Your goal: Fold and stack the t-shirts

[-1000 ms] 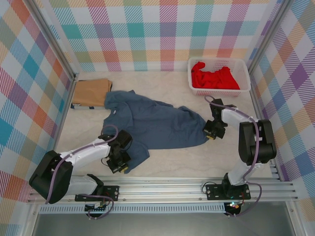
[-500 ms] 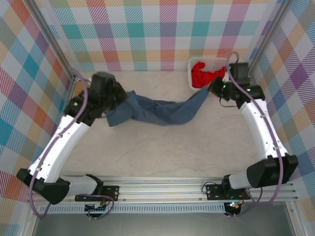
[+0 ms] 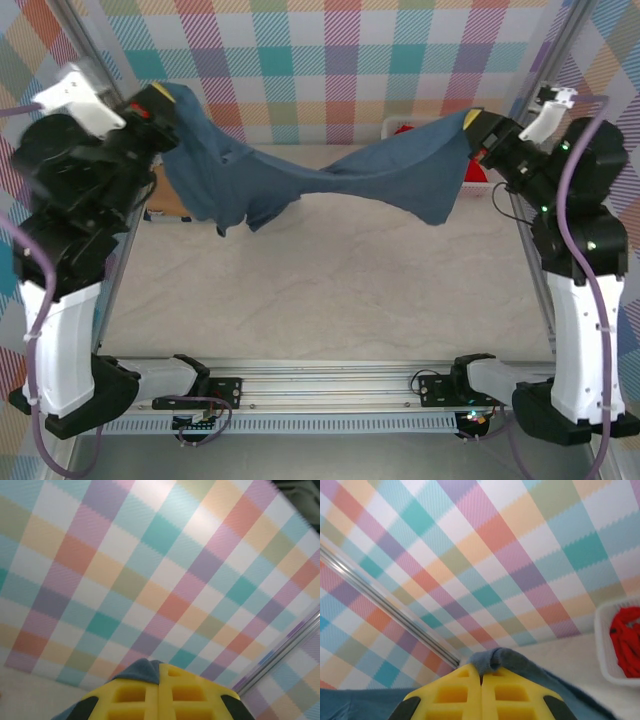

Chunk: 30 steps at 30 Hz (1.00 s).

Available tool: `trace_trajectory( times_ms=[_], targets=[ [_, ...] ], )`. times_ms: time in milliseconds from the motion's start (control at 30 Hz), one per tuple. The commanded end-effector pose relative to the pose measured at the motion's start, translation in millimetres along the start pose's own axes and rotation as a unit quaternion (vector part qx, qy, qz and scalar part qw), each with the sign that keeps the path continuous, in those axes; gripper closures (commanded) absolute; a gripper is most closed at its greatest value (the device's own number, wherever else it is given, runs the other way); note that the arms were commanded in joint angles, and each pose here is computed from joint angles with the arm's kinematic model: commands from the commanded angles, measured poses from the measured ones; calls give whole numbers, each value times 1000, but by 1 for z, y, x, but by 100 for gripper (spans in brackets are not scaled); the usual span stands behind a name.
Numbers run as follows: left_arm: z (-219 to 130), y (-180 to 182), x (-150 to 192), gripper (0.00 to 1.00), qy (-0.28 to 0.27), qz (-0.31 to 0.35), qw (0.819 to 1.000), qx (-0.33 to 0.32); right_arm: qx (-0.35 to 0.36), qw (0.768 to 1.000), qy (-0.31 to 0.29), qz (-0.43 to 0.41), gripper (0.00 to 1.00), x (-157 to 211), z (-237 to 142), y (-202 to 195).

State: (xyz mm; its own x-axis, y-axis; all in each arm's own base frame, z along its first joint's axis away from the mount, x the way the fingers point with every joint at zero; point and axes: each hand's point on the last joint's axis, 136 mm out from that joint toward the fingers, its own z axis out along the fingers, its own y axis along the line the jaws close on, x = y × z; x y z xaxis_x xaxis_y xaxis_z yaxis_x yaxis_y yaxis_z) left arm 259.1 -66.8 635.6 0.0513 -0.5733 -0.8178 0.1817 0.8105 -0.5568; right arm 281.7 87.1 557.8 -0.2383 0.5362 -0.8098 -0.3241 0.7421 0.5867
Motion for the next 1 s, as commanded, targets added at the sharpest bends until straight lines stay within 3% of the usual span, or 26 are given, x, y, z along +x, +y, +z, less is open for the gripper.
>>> trace_trajectory(
  times_ms=[0,200,333,467,667,867,967],
  targets=[
    [-13,-12,-45,100,-67,22,997,10,-28,999,-37,-5,100,-23,-4,18],
    [57,-4,-10,100,-24,36,998,-37,-38,999,-7,31,100,-23,57,7],
    [119,43,10,100,2,-28,997,-73,-57,997,18,58,100,-19,108,-2],
    [162,73,6,100,7,-101,994,-50,-75,994,45,73,100,-17,148,-5],
    [154,46,-44,100,-41,-138,989,45,-83,995,25,58,100,-39,157,5],
    [106,6,-84,100,-77,-161,977,118,-99,993,-10,69,100,-71,141,10],
    [82,-3,-84,100,-64,-171,976,121,-103,992,-4,78,100,-74,135,8]
  ],
)
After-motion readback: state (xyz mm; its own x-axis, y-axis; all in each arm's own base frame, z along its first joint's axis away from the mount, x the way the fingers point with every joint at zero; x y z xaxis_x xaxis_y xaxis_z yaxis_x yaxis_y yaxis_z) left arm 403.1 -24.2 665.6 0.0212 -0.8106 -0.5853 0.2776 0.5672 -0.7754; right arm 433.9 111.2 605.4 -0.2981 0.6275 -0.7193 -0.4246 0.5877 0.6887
